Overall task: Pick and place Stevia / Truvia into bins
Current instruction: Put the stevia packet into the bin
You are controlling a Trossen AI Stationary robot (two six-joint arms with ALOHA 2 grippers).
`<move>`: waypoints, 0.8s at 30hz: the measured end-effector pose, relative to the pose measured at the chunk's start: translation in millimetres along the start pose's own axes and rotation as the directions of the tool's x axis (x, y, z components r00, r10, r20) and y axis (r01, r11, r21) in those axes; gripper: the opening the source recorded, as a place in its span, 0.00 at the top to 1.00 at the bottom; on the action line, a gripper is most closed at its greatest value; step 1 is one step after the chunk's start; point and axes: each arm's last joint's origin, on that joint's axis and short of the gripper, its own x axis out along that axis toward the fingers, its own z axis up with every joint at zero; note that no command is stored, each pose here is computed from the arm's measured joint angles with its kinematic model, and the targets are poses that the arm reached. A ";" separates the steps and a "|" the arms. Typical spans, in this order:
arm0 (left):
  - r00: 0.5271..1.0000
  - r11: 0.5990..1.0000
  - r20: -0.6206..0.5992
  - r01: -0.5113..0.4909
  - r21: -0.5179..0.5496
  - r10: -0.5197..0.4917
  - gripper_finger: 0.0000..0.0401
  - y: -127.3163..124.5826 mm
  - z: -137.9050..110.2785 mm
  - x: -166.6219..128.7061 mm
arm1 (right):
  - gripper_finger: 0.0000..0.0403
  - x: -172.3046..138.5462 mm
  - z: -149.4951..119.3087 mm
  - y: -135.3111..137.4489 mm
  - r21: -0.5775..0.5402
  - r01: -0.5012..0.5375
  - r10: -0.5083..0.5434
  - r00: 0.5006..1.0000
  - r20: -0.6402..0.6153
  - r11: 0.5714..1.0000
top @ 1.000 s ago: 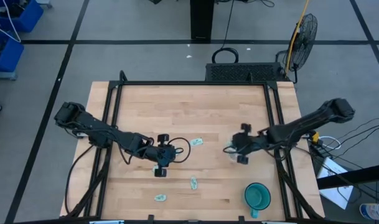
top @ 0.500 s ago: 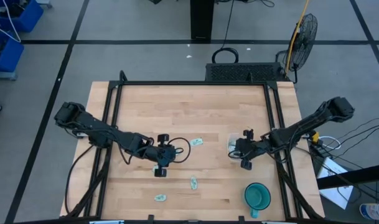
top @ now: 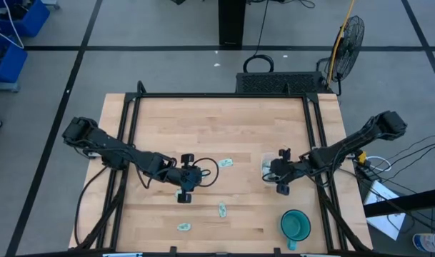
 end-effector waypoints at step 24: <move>1.000 1.000 -0.006 -0.004 0.007 0.004 0.65 1.4 -0.3 0.2 | 0.50 -9.9 78.0 34.4 -0.251 0.090 0.073 0.817 0.572 0.964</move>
